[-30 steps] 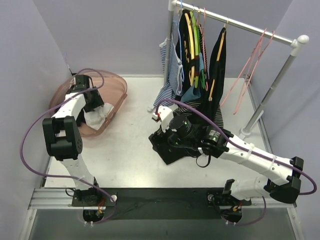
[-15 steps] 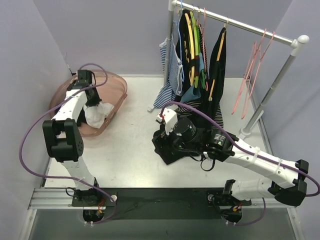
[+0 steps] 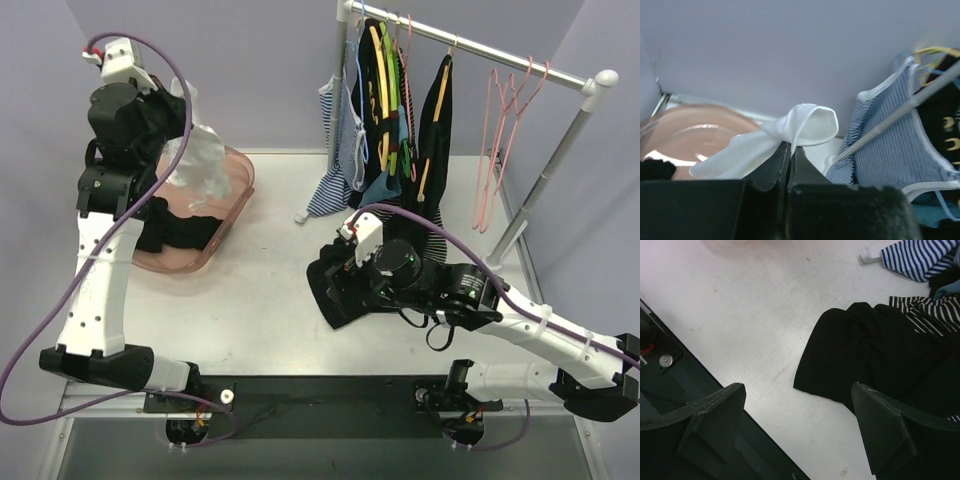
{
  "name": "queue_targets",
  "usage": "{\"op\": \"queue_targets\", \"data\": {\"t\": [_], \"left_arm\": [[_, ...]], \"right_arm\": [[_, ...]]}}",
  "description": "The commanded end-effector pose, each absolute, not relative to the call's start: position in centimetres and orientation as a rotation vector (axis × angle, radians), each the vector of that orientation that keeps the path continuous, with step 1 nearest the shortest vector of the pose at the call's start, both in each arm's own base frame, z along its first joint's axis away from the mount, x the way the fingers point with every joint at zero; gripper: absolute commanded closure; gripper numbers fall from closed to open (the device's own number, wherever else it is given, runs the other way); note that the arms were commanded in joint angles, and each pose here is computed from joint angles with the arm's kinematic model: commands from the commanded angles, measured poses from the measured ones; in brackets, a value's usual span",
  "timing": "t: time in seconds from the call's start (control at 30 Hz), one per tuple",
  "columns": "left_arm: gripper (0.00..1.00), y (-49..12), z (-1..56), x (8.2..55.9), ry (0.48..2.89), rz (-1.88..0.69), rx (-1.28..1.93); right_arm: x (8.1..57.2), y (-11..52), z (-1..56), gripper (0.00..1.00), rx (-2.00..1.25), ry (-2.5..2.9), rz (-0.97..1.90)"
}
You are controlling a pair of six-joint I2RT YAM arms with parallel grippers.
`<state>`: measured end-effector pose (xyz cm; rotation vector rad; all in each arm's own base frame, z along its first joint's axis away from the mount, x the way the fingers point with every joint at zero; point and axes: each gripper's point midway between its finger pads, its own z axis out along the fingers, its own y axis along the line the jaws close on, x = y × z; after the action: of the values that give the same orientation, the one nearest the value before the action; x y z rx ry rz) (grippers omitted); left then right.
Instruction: Place the tank top on the hanger
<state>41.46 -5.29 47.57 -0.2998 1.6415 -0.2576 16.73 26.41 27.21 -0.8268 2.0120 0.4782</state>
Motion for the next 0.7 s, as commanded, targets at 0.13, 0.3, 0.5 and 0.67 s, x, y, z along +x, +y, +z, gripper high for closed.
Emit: {"op": "queue_targets", "data": {"t": [0.13,0.3,0.5,0.67], "left_arm": [[1.00,-11.8,61.0,34.1,1.276,-0.605,-0.093],[1.00,-17.1,59.8,31.0,1.315,-0.799,0.002],[1.00,-20.2,54.2,28.0,1.429,-0.970,-0.001],[1.00,-21.2,41.7,29.0,1.690,-0.974,-0.113]], "right_arm": [[17.9,22.4,28.8,0.09,-0.683,1.975,0.371],[17.9,20.5,28.7,0.09,-0.645,1.973,0.330],[17.7,18.3,28.1,0.08,-0.613,1.980,0.285],[17.7,17.8,26.8,0.09,-0.622,2.010,0.258]]}}
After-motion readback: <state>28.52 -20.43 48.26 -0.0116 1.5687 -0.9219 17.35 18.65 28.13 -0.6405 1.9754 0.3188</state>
